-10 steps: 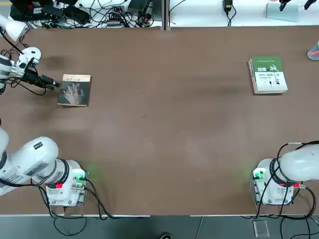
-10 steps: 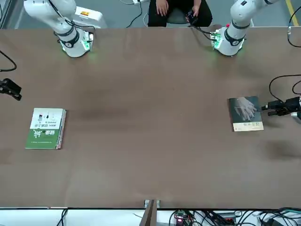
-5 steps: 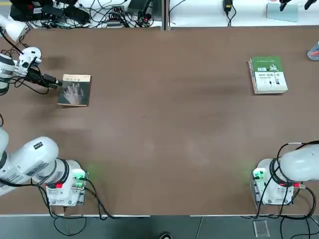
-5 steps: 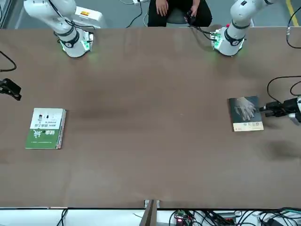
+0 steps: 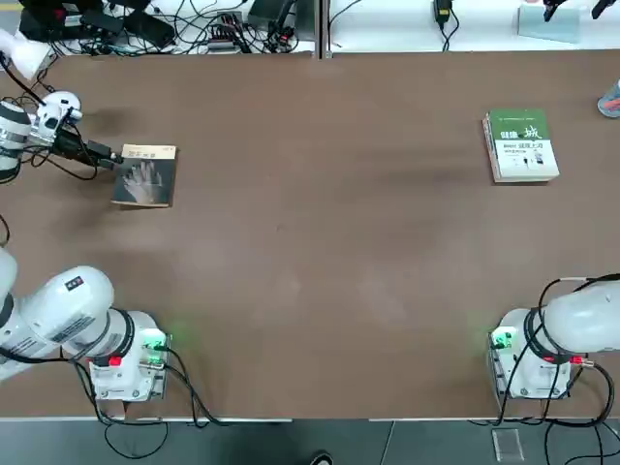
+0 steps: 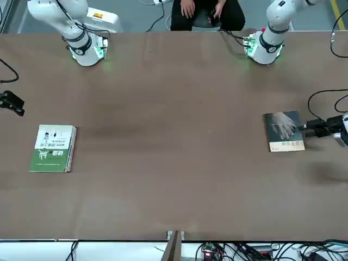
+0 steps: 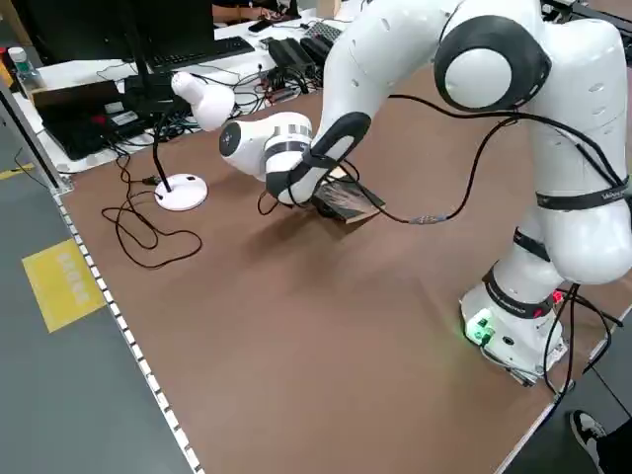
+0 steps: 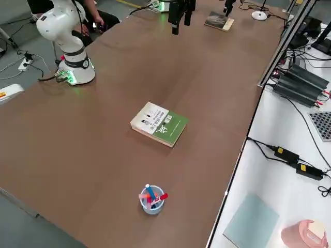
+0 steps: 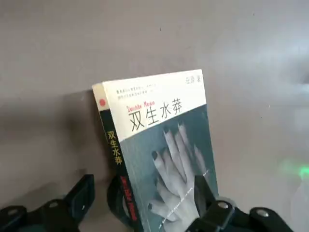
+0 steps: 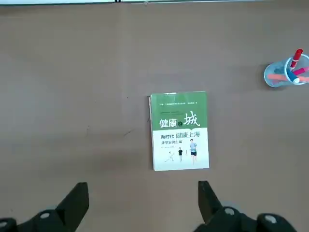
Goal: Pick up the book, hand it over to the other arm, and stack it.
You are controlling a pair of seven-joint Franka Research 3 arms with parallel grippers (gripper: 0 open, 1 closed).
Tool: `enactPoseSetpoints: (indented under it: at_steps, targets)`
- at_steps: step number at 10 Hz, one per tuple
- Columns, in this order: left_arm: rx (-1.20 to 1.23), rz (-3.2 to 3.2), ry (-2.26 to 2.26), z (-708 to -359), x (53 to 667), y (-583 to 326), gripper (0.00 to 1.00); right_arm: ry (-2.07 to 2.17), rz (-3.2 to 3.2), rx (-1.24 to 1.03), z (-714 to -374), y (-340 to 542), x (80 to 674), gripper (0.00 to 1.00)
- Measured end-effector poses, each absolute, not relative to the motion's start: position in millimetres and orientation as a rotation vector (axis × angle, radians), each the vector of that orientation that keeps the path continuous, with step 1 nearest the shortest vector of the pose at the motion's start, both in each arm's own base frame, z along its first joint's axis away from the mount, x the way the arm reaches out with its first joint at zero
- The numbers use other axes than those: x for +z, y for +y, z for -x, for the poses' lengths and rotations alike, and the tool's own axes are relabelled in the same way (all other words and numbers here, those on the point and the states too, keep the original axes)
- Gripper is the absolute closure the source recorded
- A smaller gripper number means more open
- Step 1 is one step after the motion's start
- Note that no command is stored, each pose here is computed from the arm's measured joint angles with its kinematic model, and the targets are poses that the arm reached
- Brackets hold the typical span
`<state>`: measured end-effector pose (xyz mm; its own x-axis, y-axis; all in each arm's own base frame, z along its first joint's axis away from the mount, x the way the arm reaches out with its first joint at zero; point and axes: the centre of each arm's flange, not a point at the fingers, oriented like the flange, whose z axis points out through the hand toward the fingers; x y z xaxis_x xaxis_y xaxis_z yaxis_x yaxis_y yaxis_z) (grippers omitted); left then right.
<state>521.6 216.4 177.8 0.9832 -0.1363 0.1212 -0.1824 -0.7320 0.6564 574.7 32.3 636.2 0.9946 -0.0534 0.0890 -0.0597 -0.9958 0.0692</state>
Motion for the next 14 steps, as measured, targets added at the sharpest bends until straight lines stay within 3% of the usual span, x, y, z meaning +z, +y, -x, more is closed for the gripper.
enactPoseSetpoints:
  at_steps: [14]
  targets:
    - [0.088, -2.369, -0.227, -532.5, 167.2, 204.6, 0.1, -0.107, -3.064, 0.11, -573.5, 25.2, 634.8, 0.0]
